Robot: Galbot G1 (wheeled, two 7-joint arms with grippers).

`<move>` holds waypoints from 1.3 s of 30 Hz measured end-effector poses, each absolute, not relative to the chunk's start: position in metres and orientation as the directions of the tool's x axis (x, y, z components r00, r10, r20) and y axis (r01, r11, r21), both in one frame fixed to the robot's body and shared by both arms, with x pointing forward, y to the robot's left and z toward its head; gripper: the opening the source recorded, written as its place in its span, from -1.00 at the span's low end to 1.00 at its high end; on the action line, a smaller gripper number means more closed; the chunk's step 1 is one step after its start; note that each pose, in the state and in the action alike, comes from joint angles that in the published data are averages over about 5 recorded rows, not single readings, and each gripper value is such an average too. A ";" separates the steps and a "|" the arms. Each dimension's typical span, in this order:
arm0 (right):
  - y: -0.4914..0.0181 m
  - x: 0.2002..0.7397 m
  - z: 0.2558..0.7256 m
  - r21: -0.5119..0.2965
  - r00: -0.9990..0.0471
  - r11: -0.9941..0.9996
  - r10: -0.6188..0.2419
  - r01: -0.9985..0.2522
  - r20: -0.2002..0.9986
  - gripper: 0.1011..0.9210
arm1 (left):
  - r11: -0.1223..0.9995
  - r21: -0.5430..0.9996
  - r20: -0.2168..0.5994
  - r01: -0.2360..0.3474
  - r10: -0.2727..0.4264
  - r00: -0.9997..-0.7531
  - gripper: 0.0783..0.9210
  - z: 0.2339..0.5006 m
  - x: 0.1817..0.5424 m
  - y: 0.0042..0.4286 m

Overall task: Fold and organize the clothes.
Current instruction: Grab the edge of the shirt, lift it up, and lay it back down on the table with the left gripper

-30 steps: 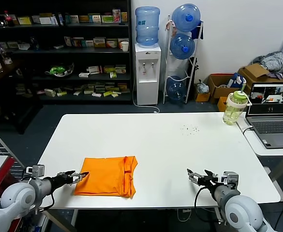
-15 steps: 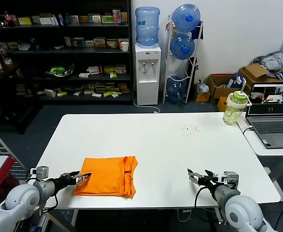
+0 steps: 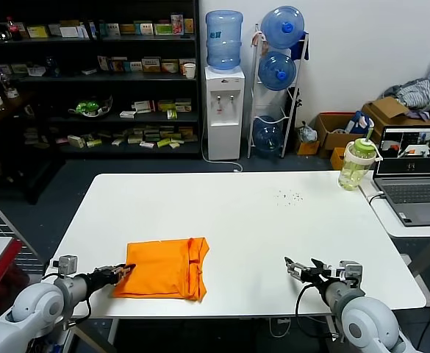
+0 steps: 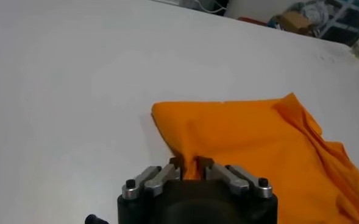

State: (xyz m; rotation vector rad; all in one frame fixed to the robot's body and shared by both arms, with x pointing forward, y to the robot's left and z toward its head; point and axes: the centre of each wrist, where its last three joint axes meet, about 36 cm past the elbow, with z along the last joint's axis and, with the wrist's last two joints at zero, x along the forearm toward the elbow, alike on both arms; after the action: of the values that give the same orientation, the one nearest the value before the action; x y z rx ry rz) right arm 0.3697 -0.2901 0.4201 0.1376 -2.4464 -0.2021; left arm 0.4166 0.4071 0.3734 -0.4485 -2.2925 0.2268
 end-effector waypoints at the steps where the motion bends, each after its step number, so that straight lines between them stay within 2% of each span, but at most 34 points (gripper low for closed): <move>1: -0.290 0.370 0.420 0.181 -0.770 0.982 -0.151 -0.047 0.620 0.76 | 0.922 -0.297 0.666 0.248 0.386 -0.638 -0.62 0.373 0.416 0.407; 6: -0.289 0.370 0.419 0.184 -0.770 0.982 -0.152 -0.045 0.620 0.76 | 0.922 -0.301 0.661 0.243 0.386 -0.644 -0.92 0.375 0.414 0.403; 11: -0.289 0.370 0.419 0.187 -0.774 0.981 -0.152 -0.044 0.615 0.76 | 0.922 -0.303 0.649 0.242 0.385 -0.656 -0.96 0.383 0.412 0.396; 16: -0.289 0.371 0.424 0.187 -0.787 0.981 -0.156 -0.052 0.597 0.76 | 0.925 -0.286 0.630 0.251 0.379 -0.678 -0.96 0.401 0.409 0.383; 20: -0.291 0.370 0.430 0.183 -0.804 0.981 -0.160 -0.065 0.573 0.76 | 0.933 -0.258 0.606 0.253 0.360 -0.709 -0.96 0.419 0.405 0.371; 30: -0.301 0.365 0.434 0.163 -0.860 0.983 -0.158 -0.088 0.485 0.76 | 0.969 -0.106 0.524 0.222 0.244 -0.816 -0.96 0.468 0.391 0.368; 35: -0.309 0.361 0.428 0.141 -0.882 0.986 -0.145 -0.091 0.448 0.76 | 0.980 -0.002 0.502 0.197 0.171 -0.848 -0.96 0.478 0.383 0.385; 39: -0.314 0.359 0.423 0.124 -0.892 0.988 -0.135 -0.089 0.432 0.76 | 0.982 0.075 0.496 0.176 0.116 -0.861 -0.96 0.479 0.380 0.406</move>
State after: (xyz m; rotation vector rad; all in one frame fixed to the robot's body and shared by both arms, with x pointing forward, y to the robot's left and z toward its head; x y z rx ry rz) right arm 0.3589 -0.3142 0.4228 0.1588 -2.6782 -0.1395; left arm 0.3803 0.4062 0.4793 -0.2062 -2.6173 -0.1594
